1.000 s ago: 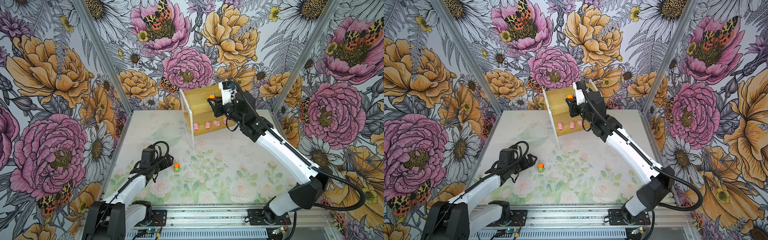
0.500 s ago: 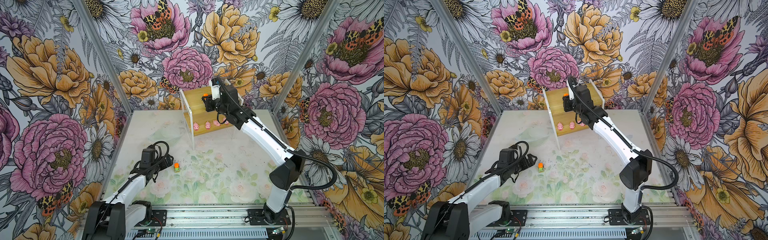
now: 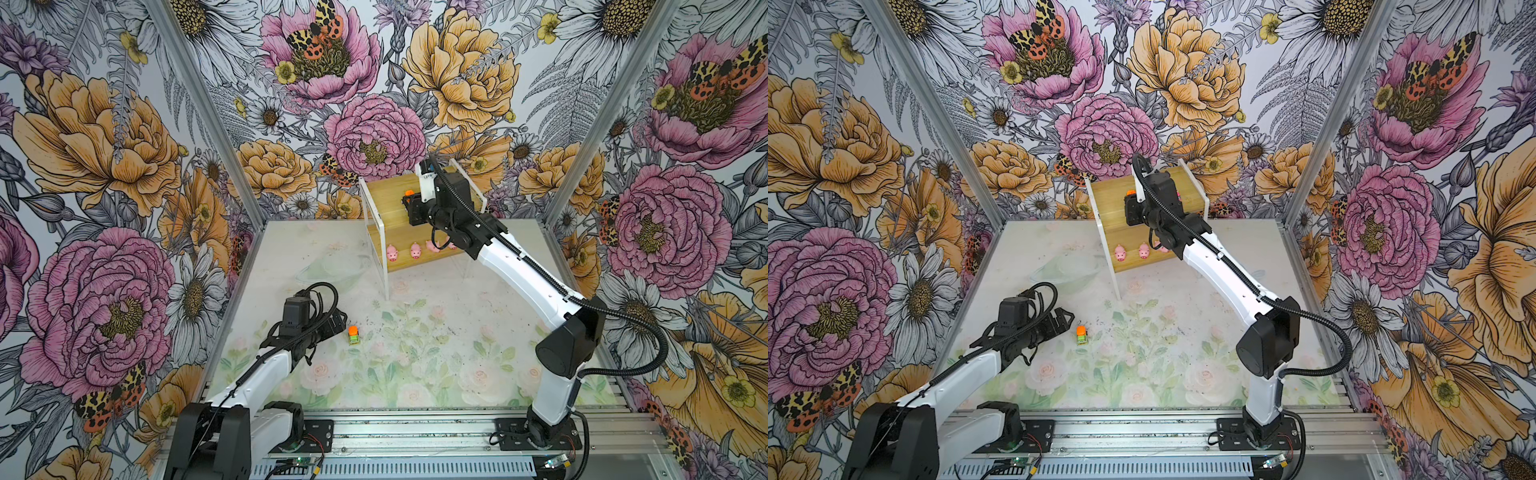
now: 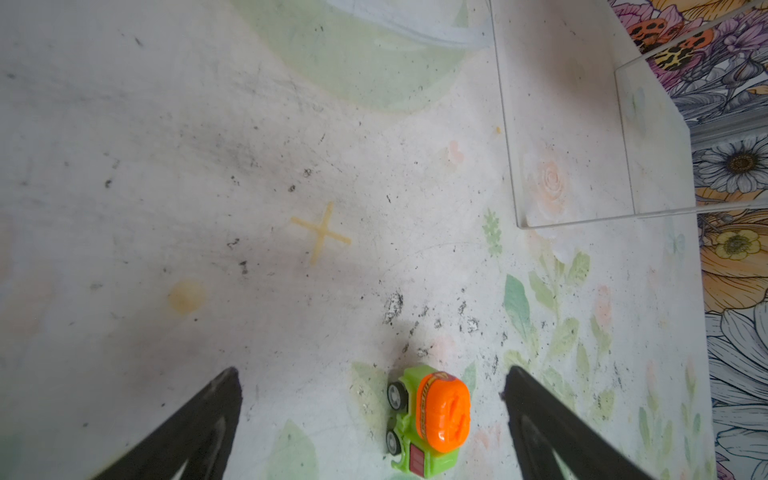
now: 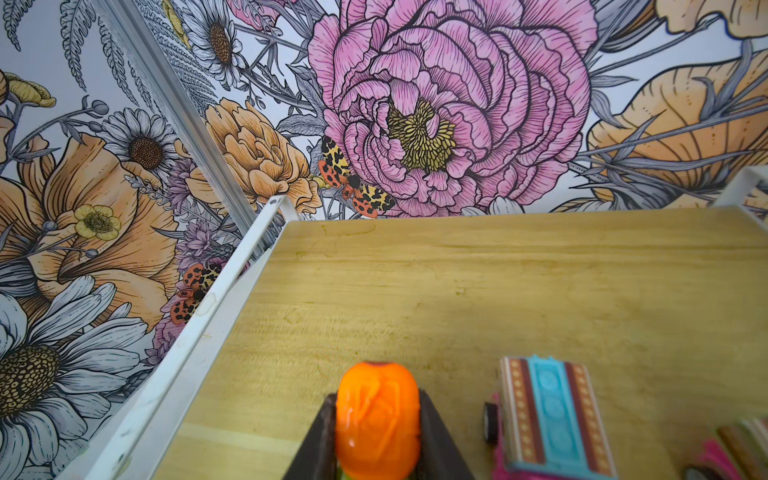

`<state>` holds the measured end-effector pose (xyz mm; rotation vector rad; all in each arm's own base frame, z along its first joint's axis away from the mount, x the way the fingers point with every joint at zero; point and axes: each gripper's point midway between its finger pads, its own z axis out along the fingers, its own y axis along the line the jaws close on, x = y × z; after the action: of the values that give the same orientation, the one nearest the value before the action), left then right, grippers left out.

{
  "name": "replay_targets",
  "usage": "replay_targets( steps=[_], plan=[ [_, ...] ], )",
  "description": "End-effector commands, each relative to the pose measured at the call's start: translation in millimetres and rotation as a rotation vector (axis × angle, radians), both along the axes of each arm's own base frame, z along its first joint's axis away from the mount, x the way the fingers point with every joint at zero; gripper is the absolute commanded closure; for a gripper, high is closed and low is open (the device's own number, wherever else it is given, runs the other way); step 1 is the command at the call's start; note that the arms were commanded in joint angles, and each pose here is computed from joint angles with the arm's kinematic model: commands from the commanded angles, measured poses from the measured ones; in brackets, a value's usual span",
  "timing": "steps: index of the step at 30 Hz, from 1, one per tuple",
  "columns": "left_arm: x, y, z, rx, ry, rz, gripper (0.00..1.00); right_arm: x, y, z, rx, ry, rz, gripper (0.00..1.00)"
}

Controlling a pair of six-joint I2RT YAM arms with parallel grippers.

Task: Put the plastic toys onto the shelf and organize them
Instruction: 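Lower the green truck onto the upper shelf and open the right gripper, then withdraw the right gripper back over the remaining green truck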

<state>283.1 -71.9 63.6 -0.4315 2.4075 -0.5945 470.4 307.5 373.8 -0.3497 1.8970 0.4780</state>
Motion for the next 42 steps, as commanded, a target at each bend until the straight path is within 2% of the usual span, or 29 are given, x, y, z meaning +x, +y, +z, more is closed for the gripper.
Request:
replay_targets(
  steps=[1,8,13,19,23,28,33,42],
  plan=[
    [4.8,-0.7,6.7,-0.001,-0.023,-0.010,0.01,1.7,4.1,4.6,-0.001,-0.011,-0.006,0.66],
    [5.1,-1.0,6.7,-0.002,-0.023,-0.012,0.01,-0.1,1.5,9.9,-0.009,-0.026,-0.008,0.54],
    [5.4,-1.1,6.8,-0.002,-0.023,-0.012,0.01,-11.2,-4.8,31.5,-0.006,-0.071,-0.003,0.45],
    [5.3,-1.1,6.9,-0.002,-0.024,-0.012,0.01,-42.0,-15.7,68.4,0.007,-0.142,0.036,0.40],
    [5.1,-1.1,7.6,-0.003,-0.027,-0.011,0.01,-71.1,-26.9,76.3,0.000,-0.163,0.070,0.38],
    [4.5,0.1,7.2,-0.002,-0.026,-0.006,0.01,-107.5,-35.4,44.6,-0.040,-0.118,0.137,0.37],
    [4.8,0.4,7.2,-0.002,-0.027,-0.004,0.01,-145.3,-28.2,-19.5,-0.114,-0.036,0.232,0.37],
    [3.5,0.7,7.3,-0.008,-0.024,0.003,0.01,-214.4,32.6,-140.3,-0.076,0.091,0.404,0.36]
  ],
)
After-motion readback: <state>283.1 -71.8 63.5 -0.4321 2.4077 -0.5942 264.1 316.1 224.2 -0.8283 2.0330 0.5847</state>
